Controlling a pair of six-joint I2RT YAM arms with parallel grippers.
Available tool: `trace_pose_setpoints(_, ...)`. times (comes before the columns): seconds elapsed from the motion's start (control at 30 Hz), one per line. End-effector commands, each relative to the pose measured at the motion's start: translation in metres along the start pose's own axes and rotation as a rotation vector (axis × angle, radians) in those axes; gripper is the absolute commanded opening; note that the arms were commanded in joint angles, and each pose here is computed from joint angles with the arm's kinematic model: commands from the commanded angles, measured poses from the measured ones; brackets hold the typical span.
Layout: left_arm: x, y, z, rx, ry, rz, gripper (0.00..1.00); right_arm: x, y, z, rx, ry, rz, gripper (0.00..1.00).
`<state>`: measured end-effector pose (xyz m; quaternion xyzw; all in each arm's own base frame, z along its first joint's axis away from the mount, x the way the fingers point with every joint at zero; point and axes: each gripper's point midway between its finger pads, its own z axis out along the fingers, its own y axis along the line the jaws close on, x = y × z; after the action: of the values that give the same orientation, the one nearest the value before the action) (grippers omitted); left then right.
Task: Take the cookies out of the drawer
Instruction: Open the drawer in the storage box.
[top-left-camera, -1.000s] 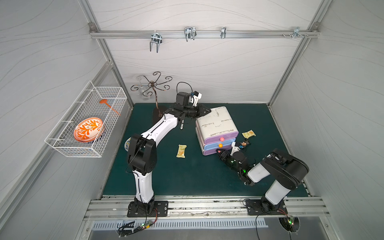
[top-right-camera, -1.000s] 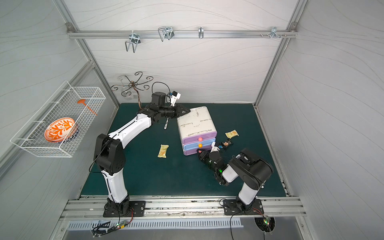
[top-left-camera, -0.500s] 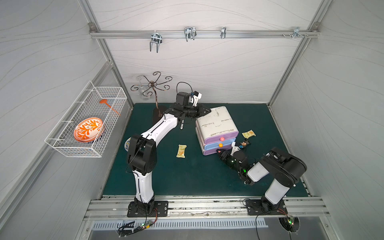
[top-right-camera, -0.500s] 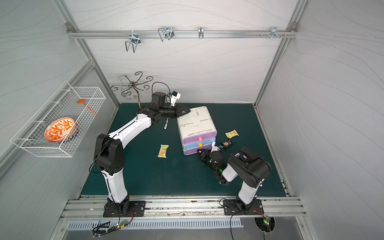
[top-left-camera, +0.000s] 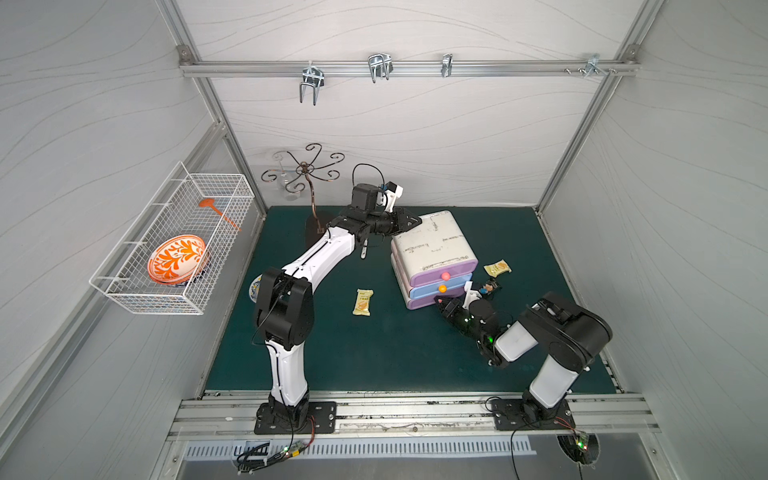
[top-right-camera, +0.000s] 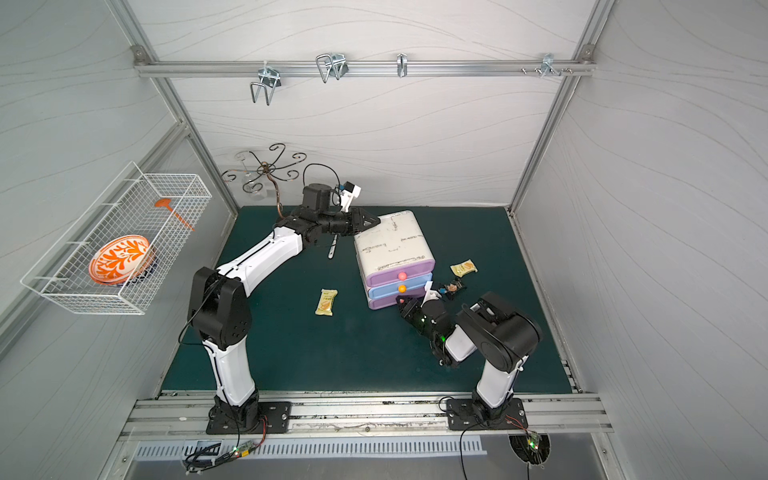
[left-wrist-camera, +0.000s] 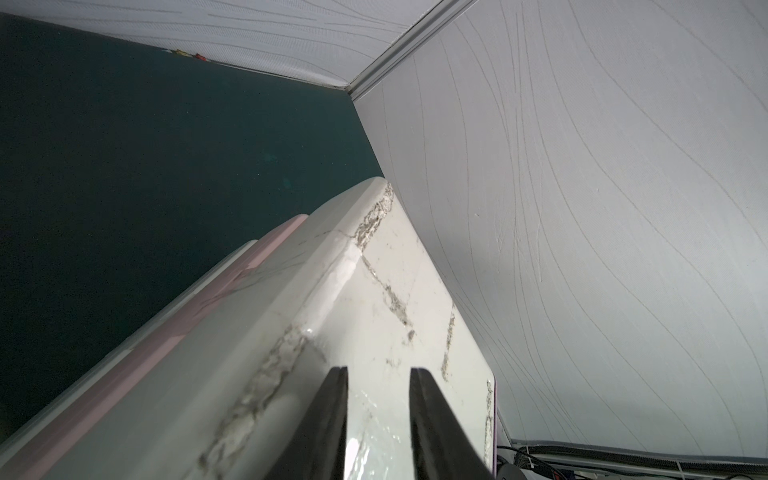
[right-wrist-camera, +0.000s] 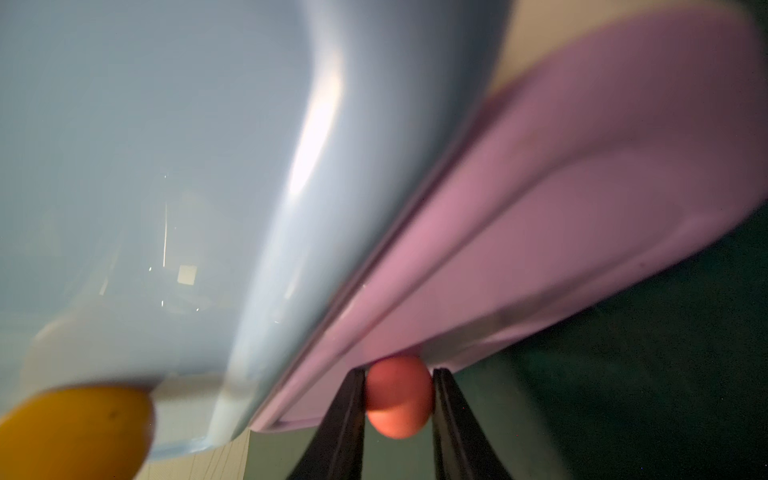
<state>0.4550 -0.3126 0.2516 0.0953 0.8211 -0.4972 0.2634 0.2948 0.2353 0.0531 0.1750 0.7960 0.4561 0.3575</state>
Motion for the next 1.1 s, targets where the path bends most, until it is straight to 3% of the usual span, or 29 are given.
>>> trace_pose_setpoints(0.0, 0.072, 0.085, 0.019, -0.200, 0.196, -0.219, 0.32, -0.011, 0.009, 0.007, -0.031, -0.039, 0.015, 0.25)
trace_pose_setpoints(0.27, 0.072, 0.087, 0.020, -0.203, 0.196, -0.225, 0.32, -0.006, 0.005, -0.001, -0.009, -0.022, 0.005, 0.17)
trace_pose_setpoints(0.87, 0.071, 0.089, 0.020, -0.212, 0.188, -0.232, 0.33, 0.052, -0.029, -0.018, 0.084, 0.082, 0.006, 0.13)
trace_pose_setpoints(1.07, 0.073, 0.087, 0.020, -0.207, 0.192, -0.241, 0.38, 0.052, -0.030, -0.014, 0.086, 0.087, 0.033, 0.13)
